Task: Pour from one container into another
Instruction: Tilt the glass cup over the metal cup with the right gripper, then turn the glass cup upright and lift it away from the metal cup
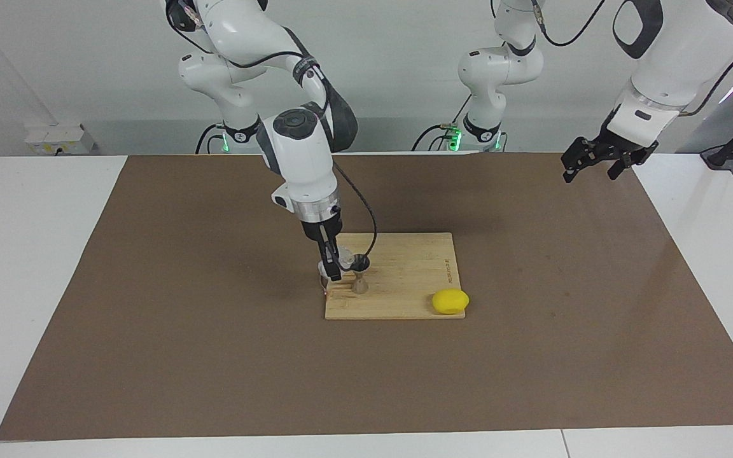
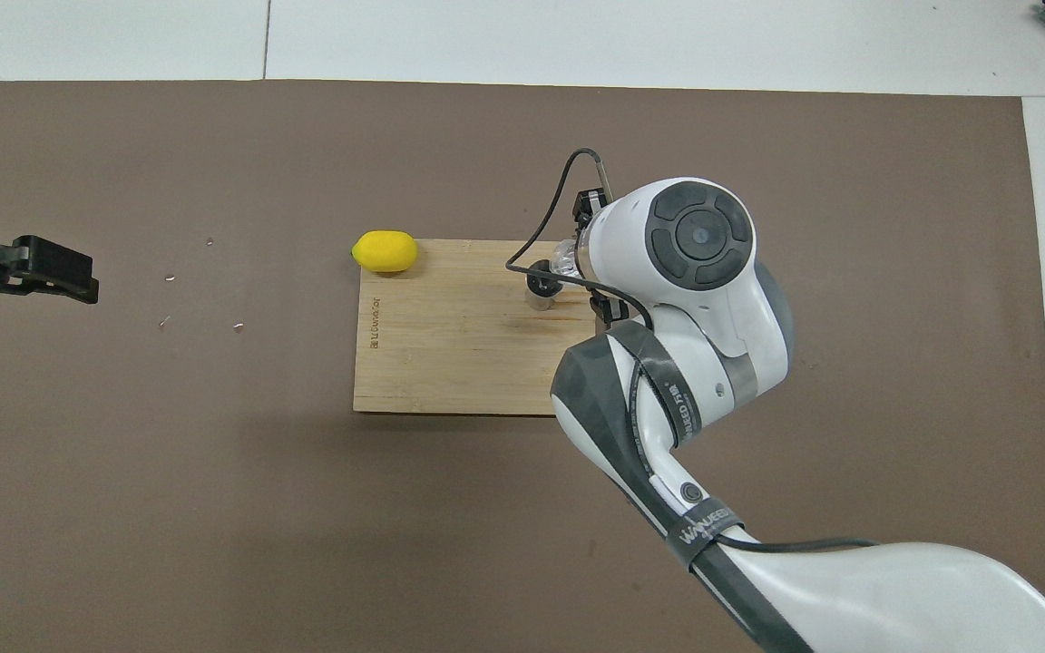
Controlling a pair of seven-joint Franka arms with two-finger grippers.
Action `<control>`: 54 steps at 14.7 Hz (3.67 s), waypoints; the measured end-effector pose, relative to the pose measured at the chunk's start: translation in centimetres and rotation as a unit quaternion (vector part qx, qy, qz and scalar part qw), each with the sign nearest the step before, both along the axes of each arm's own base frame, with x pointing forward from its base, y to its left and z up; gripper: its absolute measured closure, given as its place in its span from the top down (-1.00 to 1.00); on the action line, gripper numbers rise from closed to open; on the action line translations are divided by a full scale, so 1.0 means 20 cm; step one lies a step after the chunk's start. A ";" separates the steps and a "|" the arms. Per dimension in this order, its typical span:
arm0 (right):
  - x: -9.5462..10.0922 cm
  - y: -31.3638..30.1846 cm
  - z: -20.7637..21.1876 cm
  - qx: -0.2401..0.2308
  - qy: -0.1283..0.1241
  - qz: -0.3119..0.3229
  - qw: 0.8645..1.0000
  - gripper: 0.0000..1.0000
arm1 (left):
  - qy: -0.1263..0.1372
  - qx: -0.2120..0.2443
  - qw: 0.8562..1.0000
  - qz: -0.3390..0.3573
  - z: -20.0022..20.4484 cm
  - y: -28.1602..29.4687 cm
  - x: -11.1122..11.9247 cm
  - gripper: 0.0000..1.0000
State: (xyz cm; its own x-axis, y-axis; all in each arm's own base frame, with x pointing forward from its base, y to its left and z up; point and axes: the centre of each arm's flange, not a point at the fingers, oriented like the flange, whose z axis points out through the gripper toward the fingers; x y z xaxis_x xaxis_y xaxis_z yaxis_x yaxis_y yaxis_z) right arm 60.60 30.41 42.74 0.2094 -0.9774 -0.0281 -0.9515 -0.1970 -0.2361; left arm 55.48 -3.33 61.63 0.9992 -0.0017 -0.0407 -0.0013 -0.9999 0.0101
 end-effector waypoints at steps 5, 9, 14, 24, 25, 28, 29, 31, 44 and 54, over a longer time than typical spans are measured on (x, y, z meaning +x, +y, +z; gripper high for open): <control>0.00 0.01 0.00 -0.028 -0.014 0.018 0.999 0.01 | -0.009 -0.002 1.000 -0.005 0.00 -0.03 0.01 1.00; -0.02 0.05 -0.01 -0.052 -0.020 0.036 0.998 0.01 | -0.012 -0.005 1.000 -0.007 -0.01 -0.05 0.01 1.00; -0.04 0.09 -0.01 -0.075 -0.033 0.056 0.995 0.01 | -0.014 -0.012 1.000 -0.003 0.00 -0.03 0.02 1.00; -0.08 0.17 0.00 -0.111 -0.054 0.099 0.987 0.01 | -0.015 -0.012 1.000 -0.003 0.00 -0.03 0.02 1.00; -0.08 0.17 0.00 -0.115 -0.056 0.103 0.986 0.01 | -0.015 -0.012 1.000 -0.003 0.00 -0.03 0.02 1.00; -0.08 0.16 0.00 -0.125 -0.058 0.117 0.983 0.01 | -0.015 -0.012 1.000 -0.003 -0.01 -0.03 0.02 1.00; -0.08 0.16 0.00 -0.129 -0.057 0.125 0.982 0.01 | -0.015 -0.012 1.000 -0.003 -0.01 -0.03 0.02 1.00; -0.09 0.16 -0.01 -0.135 -0.055 0.135 0.980 0.01 | -0.015 -0.012 1.000 -0.003 -0.01 -0.03 0.02 1.00; -0.10 0.18 -0.01 -0.155 -0.056 0.161 0.973 0.01 | -0.015 -0.012 1.000 -0.003 -0.01 -0.03 0.02 1.00; -0.10 0.19 0.00 -0.135 -0.049 0.150 0.978 0.01 | -0.015 -0.012 1.000 -0.003 -0.01 -0.03 0.02 1.00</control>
